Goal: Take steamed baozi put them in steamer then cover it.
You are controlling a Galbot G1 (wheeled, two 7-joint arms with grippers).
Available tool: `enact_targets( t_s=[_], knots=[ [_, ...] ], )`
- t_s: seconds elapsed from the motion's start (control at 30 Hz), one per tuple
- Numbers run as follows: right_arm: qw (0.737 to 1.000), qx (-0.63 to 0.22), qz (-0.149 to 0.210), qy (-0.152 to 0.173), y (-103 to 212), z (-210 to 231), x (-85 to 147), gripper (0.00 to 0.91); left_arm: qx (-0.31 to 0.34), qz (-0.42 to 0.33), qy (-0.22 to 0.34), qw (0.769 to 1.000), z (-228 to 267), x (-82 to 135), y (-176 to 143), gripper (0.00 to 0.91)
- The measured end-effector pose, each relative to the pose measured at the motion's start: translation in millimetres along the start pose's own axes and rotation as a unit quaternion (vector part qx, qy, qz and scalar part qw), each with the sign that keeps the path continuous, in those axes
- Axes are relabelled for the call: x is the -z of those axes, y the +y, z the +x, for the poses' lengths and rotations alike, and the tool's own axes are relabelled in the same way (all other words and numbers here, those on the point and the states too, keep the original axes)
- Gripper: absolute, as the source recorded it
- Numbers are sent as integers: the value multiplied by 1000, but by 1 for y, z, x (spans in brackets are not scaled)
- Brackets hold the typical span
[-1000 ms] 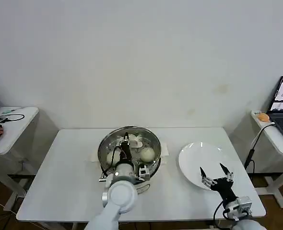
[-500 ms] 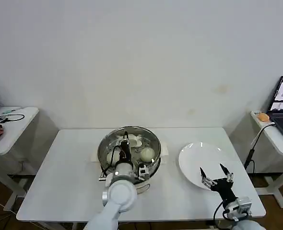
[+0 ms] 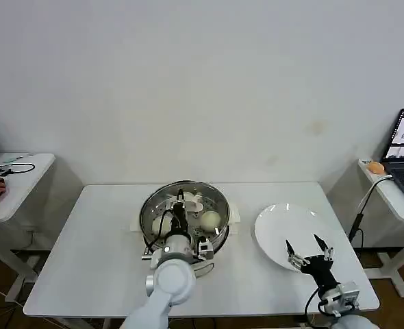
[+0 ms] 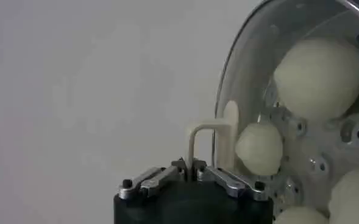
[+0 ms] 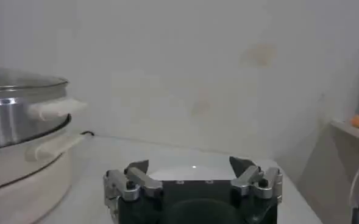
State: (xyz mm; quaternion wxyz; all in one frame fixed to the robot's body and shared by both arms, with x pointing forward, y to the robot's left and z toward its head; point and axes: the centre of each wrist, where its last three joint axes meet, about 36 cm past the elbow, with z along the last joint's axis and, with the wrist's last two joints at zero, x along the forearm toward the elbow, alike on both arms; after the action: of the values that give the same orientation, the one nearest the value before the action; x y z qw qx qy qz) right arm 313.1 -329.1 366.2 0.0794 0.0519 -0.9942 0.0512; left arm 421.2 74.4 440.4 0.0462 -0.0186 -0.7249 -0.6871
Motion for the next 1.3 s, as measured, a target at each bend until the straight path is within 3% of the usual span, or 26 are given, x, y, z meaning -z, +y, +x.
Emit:
enact_targets(
  t_s=[0.03,0.07,0.1,1.3],
  knots=[
    [1000,0,0,0,0,0,0,907,0,0,0,1000,0,0,0,0],
    [1000,0,0,0,0,0,0,907,0,0,-1,1000,0,0,0,635],
    [1000,0,0,0,0,0,0,907,1,0,0,1000,0,0,-1,907],
    [1000,-5,-3,-1,-2,0,-3,907,4,31,-22,999,23,-12,4,907]
  ],
)
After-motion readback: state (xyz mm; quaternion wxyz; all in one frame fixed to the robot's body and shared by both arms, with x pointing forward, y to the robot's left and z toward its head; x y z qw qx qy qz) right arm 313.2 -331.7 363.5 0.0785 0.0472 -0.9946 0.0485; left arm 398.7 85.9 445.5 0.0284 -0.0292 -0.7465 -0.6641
